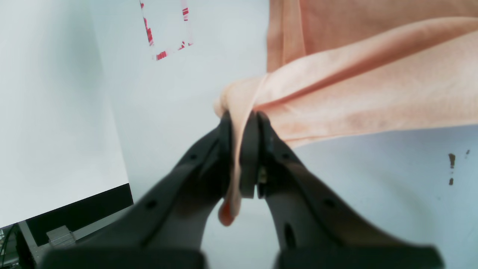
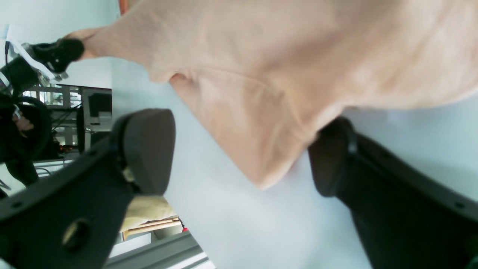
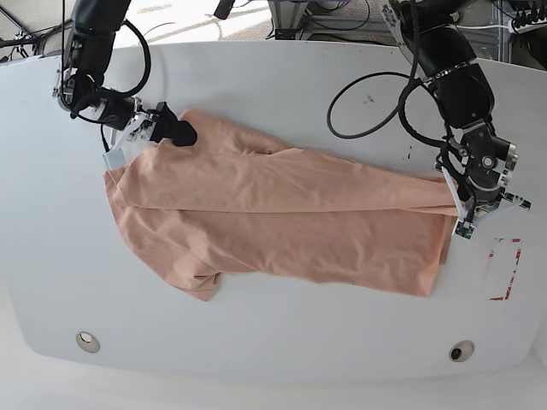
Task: Fold the T-shirt properly
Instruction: 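Regrasp the shirt corner with the right gripper and pull it taut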
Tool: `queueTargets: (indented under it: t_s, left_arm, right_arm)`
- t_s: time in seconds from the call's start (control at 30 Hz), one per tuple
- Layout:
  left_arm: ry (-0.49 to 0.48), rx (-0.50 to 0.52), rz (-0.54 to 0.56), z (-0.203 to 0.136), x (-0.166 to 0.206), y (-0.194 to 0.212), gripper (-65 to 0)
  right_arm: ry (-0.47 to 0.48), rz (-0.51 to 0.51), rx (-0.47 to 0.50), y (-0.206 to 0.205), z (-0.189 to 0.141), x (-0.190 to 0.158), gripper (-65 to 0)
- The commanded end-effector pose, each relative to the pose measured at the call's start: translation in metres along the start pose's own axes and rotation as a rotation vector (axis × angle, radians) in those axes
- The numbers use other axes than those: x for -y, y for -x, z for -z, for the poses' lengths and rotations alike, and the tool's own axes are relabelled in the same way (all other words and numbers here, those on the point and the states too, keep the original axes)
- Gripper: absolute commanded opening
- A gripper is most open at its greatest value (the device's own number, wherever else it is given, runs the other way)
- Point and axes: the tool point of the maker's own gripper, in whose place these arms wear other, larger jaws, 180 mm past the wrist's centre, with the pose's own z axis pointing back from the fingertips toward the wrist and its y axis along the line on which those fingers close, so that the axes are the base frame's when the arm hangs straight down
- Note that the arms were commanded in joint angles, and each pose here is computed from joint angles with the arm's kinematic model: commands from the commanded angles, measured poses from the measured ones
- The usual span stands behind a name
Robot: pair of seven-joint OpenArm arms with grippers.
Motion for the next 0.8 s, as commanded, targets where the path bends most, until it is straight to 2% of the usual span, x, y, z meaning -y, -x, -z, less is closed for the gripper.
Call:
queueTargets:
  t_s: [0.0,0.17,0.27,0.4,0.43,0.77]
  left_arm:
    - [-0.036,0.030,-0.010,-0.005,-0.012,-0.010,-65.0]
    - [-0.036,0.028,-0.011,-0.005,-0.012,-0.009,-65.0]
    - [-0.035,0.029,-0.009,-0.005,-0.012,-0.009,-65.0]
    - [-0.036,0.028,-0.011,-0.005,-0.012,-0.009,-65.0]
    - [-0.037,0.029,-0.011,-0.005,-0.013,-0.009,-65.0]
    - [-0.052,0.027,0.003,-0.015,-0.010,0.001,-65.0]
  right_arm:
    - [0.014,-0.031,0.016,-0.015,0.003,-0.002,-17.8]
    - [0.076,-0.091,-0.073,-0.008,0.022,0.001,-32.3]
    - [0.081,-0.092,-0.090,-0.004,0.029,-0.001,-39.2]
    - [0.087,-0.105,-0.090,-0.003,0.026,-0.002,-56.6]
    - [0.091,-0.115,-0.093,0.001,0.023,-0.004,-64.0]
    - [0.109,-0.284,-0.107,0.024,-0.006,-0.039,-65.0]
